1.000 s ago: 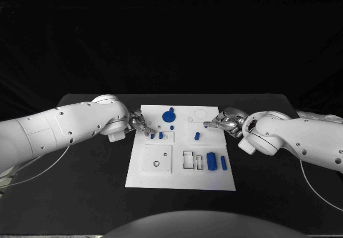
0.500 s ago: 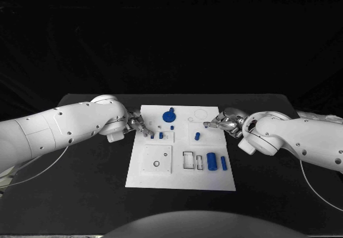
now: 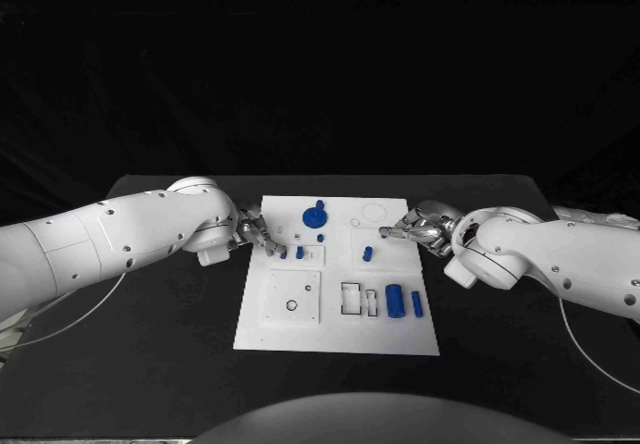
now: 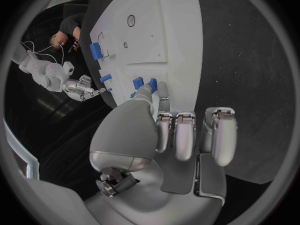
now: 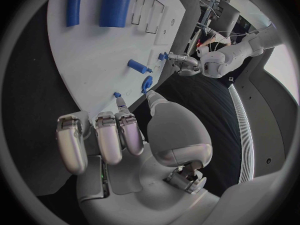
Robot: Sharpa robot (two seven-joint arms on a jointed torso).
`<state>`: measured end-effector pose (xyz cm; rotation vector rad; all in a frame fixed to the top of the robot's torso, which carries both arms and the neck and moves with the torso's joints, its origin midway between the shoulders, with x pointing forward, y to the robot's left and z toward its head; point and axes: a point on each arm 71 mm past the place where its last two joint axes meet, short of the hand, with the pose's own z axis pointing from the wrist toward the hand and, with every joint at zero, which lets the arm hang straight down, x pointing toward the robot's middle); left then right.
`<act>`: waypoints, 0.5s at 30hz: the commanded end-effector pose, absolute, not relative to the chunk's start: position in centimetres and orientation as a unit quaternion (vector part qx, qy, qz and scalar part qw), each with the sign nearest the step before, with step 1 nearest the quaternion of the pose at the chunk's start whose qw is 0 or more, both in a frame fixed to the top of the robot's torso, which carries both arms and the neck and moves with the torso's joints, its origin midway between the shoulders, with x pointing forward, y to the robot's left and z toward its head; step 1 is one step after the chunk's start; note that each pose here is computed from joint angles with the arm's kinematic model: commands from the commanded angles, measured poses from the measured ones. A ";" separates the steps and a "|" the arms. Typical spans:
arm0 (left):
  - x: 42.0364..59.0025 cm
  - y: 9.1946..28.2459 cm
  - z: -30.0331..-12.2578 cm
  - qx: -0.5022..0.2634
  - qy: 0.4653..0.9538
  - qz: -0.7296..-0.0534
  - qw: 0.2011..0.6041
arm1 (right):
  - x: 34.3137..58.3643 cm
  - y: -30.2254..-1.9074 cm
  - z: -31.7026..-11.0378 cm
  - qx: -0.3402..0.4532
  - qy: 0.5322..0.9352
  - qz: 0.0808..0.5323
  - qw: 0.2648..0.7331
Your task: Assemble the parts on the task board
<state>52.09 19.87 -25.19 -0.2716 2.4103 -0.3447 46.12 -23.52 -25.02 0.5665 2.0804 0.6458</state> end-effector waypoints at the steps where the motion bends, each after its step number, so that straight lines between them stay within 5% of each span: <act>1: 51.9 19.7 -25.2 -0.097 0.928 -0.142 0.330 | 46.1 -23.4 -25.1 0.219 0.836 0.262 0.429; 15: 51.7 20.3 -25.0 -0.114 0.921 -0.179 0.326 | 46.1 -23.5 -25.1 0.219 0.836 0.261 0.430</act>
